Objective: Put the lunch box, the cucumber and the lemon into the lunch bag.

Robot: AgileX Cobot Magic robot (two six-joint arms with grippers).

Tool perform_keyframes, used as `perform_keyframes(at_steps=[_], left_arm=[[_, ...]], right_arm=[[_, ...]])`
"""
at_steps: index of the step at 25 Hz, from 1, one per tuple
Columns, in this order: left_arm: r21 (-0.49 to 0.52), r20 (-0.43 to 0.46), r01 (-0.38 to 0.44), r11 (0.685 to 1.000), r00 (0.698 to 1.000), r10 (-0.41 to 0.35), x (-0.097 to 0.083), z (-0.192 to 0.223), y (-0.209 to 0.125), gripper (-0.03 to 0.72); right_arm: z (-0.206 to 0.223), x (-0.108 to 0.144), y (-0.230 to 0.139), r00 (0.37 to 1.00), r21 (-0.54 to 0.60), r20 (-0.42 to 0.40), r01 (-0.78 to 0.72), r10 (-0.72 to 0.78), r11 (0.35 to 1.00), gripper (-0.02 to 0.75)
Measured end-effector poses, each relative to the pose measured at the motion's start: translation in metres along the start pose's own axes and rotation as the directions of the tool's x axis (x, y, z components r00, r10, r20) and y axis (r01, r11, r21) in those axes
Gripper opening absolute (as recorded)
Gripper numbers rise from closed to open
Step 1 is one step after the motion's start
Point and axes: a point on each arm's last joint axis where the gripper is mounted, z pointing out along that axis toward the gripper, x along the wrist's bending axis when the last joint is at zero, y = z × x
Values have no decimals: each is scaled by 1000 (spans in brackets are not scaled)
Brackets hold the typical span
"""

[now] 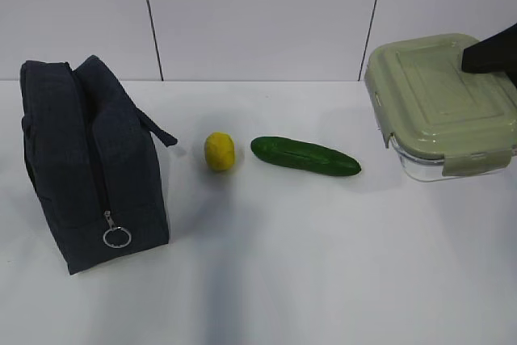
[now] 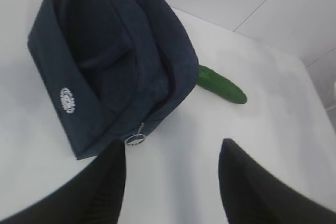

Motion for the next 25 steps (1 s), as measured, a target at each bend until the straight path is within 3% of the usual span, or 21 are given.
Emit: perform_keyframes(at_steps=[3, 9, 16, 22, 25], left_arm=[[29, 29, 117, 993, 993, -118, 0, 23, 12, 403], [115, -5, 298, 948, 954, -300, 5, 68, 33, 411], [131, -68, 391, 911, 920, -385, 11, 116, 76, 468], [121, -149, 492, 862, 867, -475, 35, 147, 107, 474], [162, -173, 499, 851, 864, -474, 41, 162, 116, 474]], right_arm=[[0, 0, 0, 1000, 0, 0, 0, 0, 1000, 392], [0, -1, 1, 1000, -6, 9, 1, -1, 1000, 392], [0, -1, 1, 1000, -6, 11, 20, -20, 1000, 392], [0, -1, 0, 999, 0, 16, 38, -38, 999, 392], [0, -2, 0, 999, -2, 17, 47, -47, 999, 392]])
